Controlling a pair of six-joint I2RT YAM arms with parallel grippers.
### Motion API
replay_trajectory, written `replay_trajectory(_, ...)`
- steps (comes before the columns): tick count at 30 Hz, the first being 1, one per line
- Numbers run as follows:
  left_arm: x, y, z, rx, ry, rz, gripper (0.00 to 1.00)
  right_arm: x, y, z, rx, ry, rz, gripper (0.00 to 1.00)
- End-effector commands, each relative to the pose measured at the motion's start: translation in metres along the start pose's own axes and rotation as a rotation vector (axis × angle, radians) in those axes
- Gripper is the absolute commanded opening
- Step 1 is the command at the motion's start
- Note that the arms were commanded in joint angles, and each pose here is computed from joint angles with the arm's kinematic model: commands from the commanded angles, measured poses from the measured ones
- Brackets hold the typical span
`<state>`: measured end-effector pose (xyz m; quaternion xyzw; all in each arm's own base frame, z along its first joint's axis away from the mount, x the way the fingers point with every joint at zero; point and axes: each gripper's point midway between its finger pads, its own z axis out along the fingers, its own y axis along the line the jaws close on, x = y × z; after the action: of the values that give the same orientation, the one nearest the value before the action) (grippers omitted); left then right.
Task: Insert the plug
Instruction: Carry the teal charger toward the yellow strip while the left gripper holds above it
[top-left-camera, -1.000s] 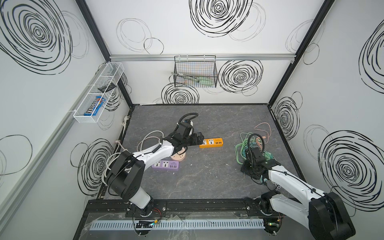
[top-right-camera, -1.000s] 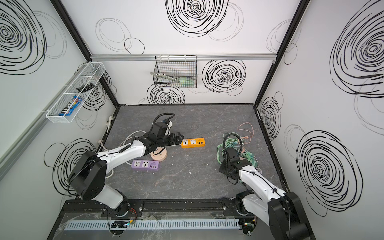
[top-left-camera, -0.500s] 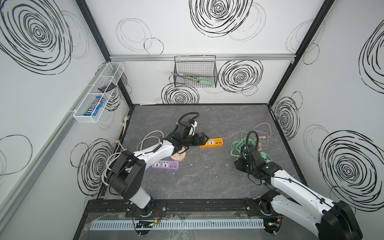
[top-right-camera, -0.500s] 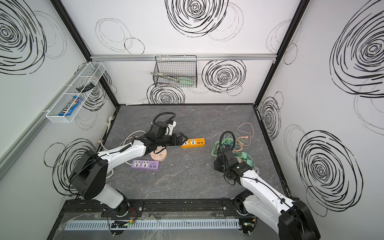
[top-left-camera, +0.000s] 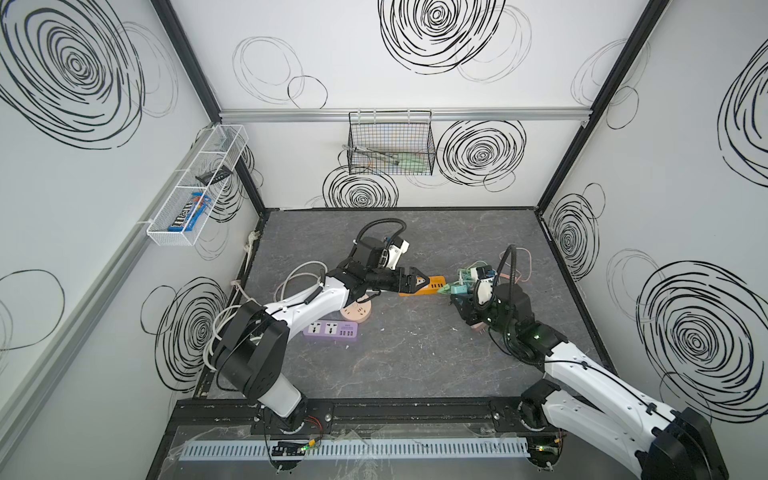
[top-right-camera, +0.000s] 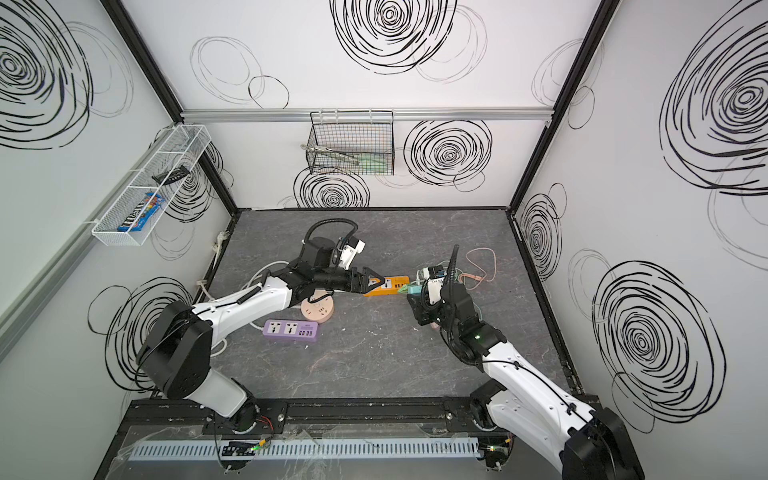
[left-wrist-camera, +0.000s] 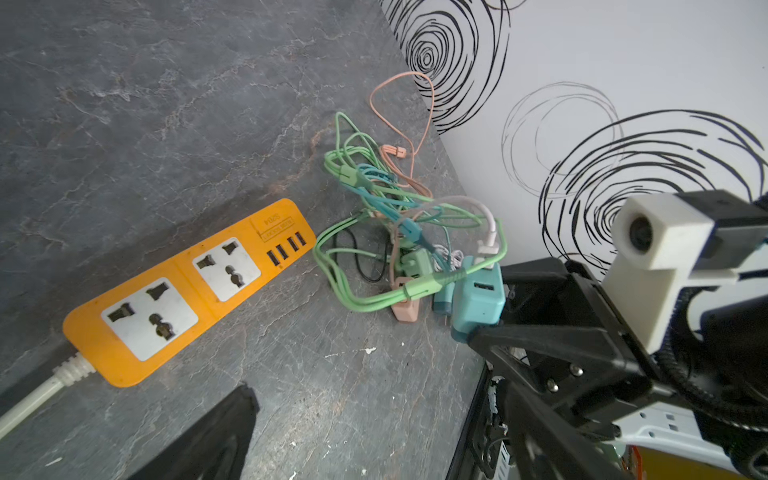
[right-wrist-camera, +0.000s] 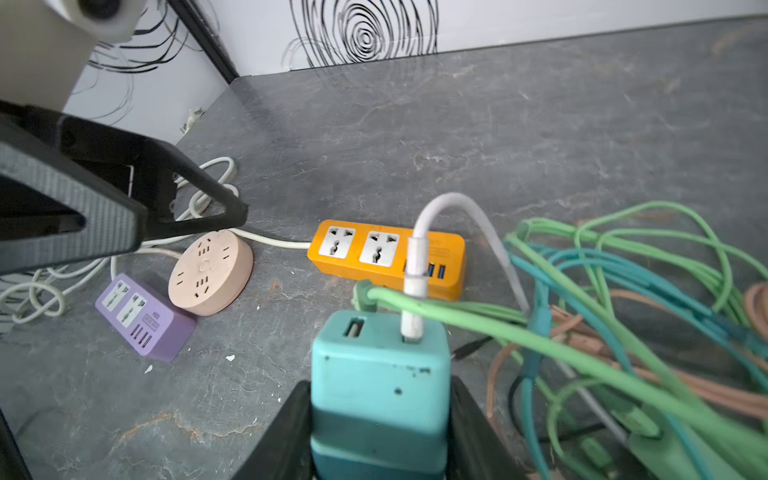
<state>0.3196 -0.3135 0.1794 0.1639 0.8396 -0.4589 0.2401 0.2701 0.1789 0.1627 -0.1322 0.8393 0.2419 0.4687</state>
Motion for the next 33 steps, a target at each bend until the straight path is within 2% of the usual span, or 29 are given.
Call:
replay_trajectory(1,-0.015,-0.032,-0.021,0.083,-0.011,0.122,0.98,-0.053,0.032,-0.005,-0.094,-0.160,-0.202,0.18)
replay_trajectory(9,-0.022,-0.057,-0.034,0.133,0.001,0.207,0.99,-0.056,0.062,-0.012,-0.133,-0.260,-0.518,0.17)
replay_trajectory(14,-0.019,-0.062,-0.029,0.124,0.029,0.233,0.99,-0.051,0.076,-0.013,-0.157,-0.270,-0.639,0.18)
replay_trajectory(18,-0.013,-0.063,-0.021,0.100,0.073,0.266,0.96,-0.047,0.080,-0.013,-0.163,-0.270,-0.697,0.18)
replay_trajectory(22,-0.014,-0.071,-0.023,0.144,0.065,0.259,0.95,-0.039,0.069,-0.011,-0.122,-0.231,-0.653,0.17)
replay_trajectory(24,-0.014,-0.074,-0.023,0.159,0.062,0.250,0.90,-0.025,0.069,-0.011,-0.148,-0.208,-0.644,0.18)
replay_trajectory(27,-0.010,-0.071,-0.015,0.152,0.085,0.243,0.83,-0.022,0.072,-0.017,-0.172,-0.240,-0.636,0.19)
replay_trajectory(31,-0.005,-0.071,-0.005,0.183,0.120,0.216,0.65,-0.026,0.081,-0.021,-0.210,-0.296,-0.646,0.19)
replay_trajectory(33,-0.005,-0.066,-0.002,0.156,0.120,0.207,0.58,-0.025,0.082,-0.019,-0.219,-0.300,-0.661,0.19)
